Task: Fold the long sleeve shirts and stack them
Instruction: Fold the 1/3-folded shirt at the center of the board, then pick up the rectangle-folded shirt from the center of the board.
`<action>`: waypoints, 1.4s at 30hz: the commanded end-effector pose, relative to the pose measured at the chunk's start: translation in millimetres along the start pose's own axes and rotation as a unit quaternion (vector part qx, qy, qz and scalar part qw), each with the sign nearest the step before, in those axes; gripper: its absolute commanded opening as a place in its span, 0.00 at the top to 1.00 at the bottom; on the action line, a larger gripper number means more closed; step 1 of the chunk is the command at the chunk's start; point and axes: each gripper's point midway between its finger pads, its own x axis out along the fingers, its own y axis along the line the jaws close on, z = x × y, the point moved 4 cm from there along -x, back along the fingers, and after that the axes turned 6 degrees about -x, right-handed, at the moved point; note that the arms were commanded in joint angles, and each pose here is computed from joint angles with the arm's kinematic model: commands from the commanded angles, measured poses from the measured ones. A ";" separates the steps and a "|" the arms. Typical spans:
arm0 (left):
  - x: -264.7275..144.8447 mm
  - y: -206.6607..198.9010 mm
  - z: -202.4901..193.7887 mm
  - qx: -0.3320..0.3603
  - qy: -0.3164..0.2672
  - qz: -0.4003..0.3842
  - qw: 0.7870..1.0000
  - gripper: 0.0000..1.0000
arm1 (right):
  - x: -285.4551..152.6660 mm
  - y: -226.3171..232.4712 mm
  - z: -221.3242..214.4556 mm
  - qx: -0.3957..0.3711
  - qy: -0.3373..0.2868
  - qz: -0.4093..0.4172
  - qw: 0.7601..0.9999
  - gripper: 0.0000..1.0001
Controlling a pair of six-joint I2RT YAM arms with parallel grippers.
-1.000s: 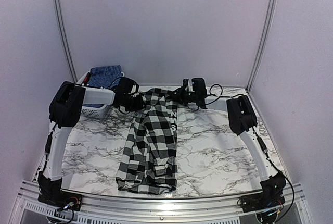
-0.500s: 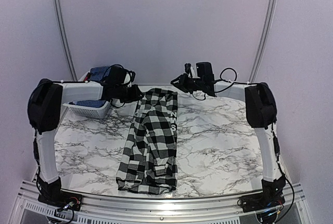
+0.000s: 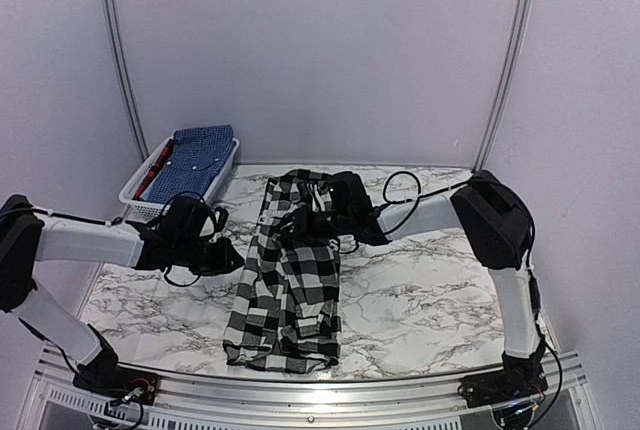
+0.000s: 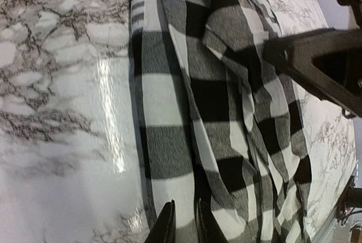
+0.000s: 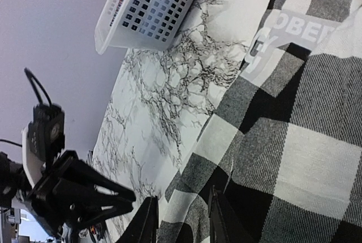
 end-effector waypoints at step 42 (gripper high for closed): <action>-53.5 5.4 -172.2 0.006 0.081 0.028 0.996 0.89 | -99.0 88.6 -227.6 0.078 0.064 -0.054 0.993 0.72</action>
